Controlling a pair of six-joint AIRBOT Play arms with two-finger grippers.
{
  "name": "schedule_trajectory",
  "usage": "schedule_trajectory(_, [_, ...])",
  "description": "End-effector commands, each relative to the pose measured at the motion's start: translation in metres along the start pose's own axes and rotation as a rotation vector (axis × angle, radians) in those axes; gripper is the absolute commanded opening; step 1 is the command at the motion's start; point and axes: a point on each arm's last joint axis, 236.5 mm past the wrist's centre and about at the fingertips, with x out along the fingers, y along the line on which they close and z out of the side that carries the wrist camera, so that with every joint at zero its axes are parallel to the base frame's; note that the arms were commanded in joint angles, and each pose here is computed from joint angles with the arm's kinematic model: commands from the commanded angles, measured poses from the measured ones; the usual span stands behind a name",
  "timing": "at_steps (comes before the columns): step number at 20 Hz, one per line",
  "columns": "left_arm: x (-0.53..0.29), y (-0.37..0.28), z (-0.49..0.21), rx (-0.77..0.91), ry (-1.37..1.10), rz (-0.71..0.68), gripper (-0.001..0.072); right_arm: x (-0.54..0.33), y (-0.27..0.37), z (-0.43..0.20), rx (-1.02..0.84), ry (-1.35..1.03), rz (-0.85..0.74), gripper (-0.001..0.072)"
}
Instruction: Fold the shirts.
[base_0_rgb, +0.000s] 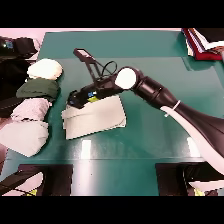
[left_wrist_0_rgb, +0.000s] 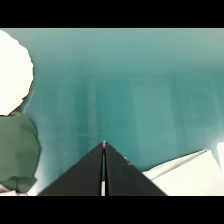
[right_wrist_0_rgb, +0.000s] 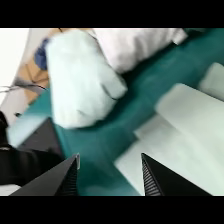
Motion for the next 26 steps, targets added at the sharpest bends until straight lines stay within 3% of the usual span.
schedule_trajectory(1, [-0.007, 0.003, -0.004, 0.009, 0.016, 0.005, 0.0027, -0.047, -0.089, -0.031, 0.06, 0.068, -0.189, 0.0453])
schedule_trajectory(3, [-0.007, -0.004, -0.005, 0.0, 0.018, -0.022, 0.0027, -0.081, -0.154, -0.074, 0.223, 0.108, -0.276, 0.0465])
schedule_trajectory(5, [-0.007, -0.014, -0.004, 0.001, 0.013, -0.065, 0.0027, -0.101, -0.207, -0.122, 0.432, 0.159, -0.312, 0.066])
schedule_trajectory(6, [-0.006, -0.019, -0.003, -0.013, 0.008, -0.089, 0.0027, -0.102, -0.221, -0.137, 0.541, 0.168, -0.283, 0.0677])
schedule_trajectory(10, [-0.006, -0.027, -0.002, -0.031, 0.005, -0.124, 0.0027, -0.058, -0.24, -0.159, 0.713, 0.197, -0.171, 0.0674])
schedule_trajectory(14, [-0.006, -0.03, -0.004, -0.025, 0.014, -0.135, 0.0027, 0.011, -0.221, -0.153, 0.7, 0.265, -0.079, 0.0672])
schedule_trajectory(15, [-0.006, -0.03, -0.006, -0.018, 0.018, -0.138, 0.0027, 0.027, -0.214, -0.143, 0.694, 0.259, -0.05, 0.0639])
schedule_trajectory(17, [-0.007, -0.034, -0.006, -0.026, 0.02, -0.154, 0.0027, 0.05, -0.201, -0.124, 0.659, 0.245, 0.004, 0.0477])
schedule_trajectory(19, [-0.008, -0.041, -0.005, -0.035, 0.019, -0.178, 0.0027, 0.061, -0.197, -0.112, 0.593, 0.24, 0.01, 0.0016])
schedule_trajectory(23, [-0.004, -0.078, -0.014, 0.064, 0.029, -0.216, 0.0026, 0.022, -0.23, -0.066, 0.598, 0.066, -0.05, 0.0018])
schedule_trajectory(26, [-0.005, -0.115, -0.021, 0.118, 0.03, -0.281, 0.0026, -0.074, -0.298, -0.05, 0.648, -0.106, -0.228, 0.0019])
